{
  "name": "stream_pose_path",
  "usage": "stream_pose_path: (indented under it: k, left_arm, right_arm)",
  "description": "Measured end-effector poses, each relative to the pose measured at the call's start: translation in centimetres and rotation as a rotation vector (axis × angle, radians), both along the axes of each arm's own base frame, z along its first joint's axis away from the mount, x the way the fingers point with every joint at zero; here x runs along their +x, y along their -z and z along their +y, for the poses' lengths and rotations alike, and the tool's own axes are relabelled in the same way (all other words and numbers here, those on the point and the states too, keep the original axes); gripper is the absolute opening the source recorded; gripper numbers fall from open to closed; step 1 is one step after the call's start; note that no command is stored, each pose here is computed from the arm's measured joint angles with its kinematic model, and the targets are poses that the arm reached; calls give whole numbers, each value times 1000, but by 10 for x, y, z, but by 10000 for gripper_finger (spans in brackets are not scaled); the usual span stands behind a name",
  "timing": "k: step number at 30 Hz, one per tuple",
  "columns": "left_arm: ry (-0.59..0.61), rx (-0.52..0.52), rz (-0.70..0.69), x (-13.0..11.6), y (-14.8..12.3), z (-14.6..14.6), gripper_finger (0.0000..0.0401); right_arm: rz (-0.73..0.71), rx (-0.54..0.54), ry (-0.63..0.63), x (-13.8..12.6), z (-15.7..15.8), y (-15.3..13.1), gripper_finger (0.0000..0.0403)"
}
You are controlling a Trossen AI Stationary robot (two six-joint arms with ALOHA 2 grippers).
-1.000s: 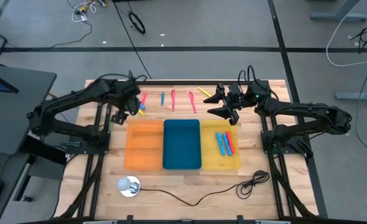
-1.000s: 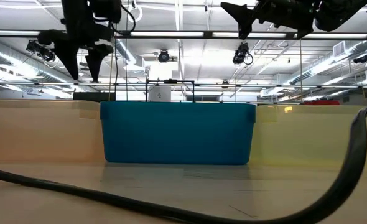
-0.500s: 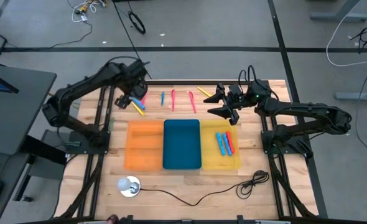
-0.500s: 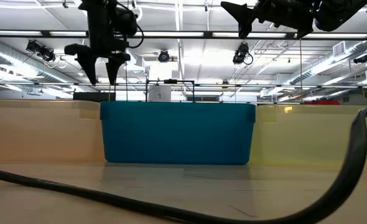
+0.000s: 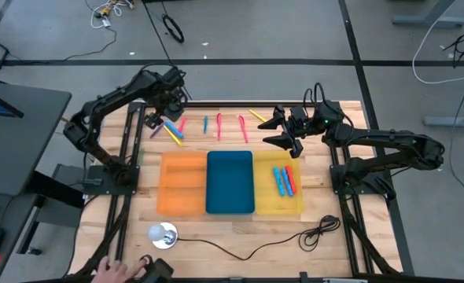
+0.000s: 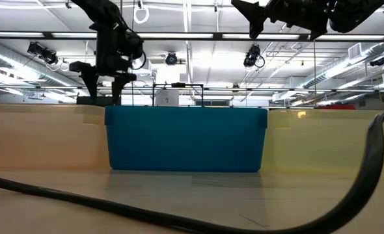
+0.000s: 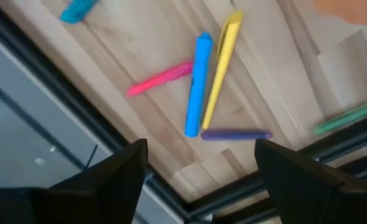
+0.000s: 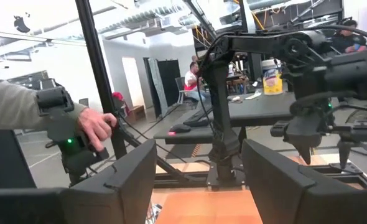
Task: Pick & Place Markers
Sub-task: Put the blue marker into the yellow bin
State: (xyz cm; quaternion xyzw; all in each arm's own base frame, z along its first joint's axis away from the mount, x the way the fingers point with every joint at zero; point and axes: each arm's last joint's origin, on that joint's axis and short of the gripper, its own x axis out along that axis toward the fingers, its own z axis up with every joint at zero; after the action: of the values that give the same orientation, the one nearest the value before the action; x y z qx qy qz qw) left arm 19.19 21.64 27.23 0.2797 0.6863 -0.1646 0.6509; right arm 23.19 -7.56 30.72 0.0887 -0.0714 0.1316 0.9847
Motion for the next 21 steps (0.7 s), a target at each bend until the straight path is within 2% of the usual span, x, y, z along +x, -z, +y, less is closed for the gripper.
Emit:
stream_pose_path:
  k: [8,15,21]
  left_arm:
    - [-13,-55,39,3,25,19,300]
    - [-26,-31,105,15,46,28,300]
    - [-45,2,67,23,53,33,289]
  right_arm:
    - [2,-3,-18,0,1,0,235]
    - [-4,-24,-13,0,0,0,235]
    - [-9,-46,0,-1,-2,0,235]
